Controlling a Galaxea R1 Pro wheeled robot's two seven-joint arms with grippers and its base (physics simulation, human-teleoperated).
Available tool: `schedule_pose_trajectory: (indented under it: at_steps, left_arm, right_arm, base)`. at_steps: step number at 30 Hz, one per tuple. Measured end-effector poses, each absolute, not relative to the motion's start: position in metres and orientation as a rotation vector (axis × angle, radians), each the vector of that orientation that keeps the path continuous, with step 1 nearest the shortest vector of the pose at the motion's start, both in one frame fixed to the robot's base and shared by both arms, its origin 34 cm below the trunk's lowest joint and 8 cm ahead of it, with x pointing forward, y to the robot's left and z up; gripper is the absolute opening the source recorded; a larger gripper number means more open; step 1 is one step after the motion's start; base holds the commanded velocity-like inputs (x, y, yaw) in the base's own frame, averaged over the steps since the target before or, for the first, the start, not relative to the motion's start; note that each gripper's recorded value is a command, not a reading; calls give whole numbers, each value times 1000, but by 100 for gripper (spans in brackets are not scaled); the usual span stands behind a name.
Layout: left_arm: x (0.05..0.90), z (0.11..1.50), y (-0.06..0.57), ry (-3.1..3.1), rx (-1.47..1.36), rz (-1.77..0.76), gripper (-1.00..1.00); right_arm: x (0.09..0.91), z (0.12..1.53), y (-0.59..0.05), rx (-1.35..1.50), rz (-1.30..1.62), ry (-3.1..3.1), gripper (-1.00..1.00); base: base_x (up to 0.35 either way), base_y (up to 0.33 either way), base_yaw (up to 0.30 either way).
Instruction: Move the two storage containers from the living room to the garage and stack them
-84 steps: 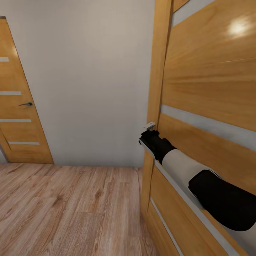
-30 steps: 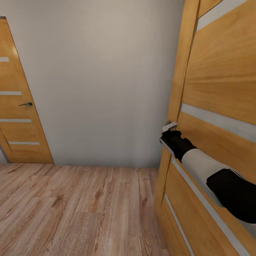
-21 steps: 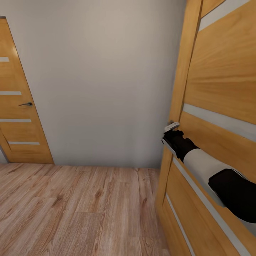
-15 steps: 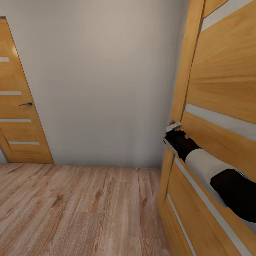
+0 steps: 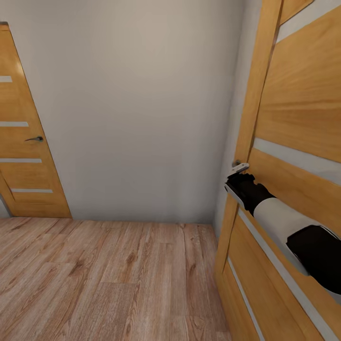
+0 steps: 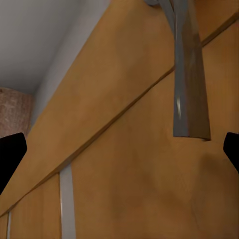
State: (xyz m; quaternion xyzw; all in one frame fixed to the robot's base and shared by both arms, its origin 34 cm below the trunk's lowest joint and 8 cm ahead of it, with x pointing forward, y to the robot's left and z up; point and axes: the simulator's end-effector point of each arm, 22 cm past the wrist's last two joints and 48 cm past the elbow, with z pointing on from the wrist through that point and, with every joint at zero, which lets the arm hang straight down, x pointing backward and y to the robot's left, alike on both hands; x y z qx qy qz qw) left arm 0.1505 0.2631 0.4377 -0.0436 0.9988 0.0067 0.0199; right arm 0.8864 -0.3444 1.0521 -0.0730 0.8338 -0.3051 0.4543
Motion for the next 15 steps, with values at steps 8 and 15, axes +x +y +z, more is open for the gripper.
schedule_pose_trajectory:
  at_steps: [8,15]
  left_arm:
    - [151,438,263,3099,-135,20,100]
    - [151,438,263,3099,-135,20,100]
  right_arm:
    - [885,1056,-361,-149,-756,2060,100]
    - [884,1058,-373,-133,-769,2060,100]
  base:
    - [0,0,0]
    - [0,0,0]
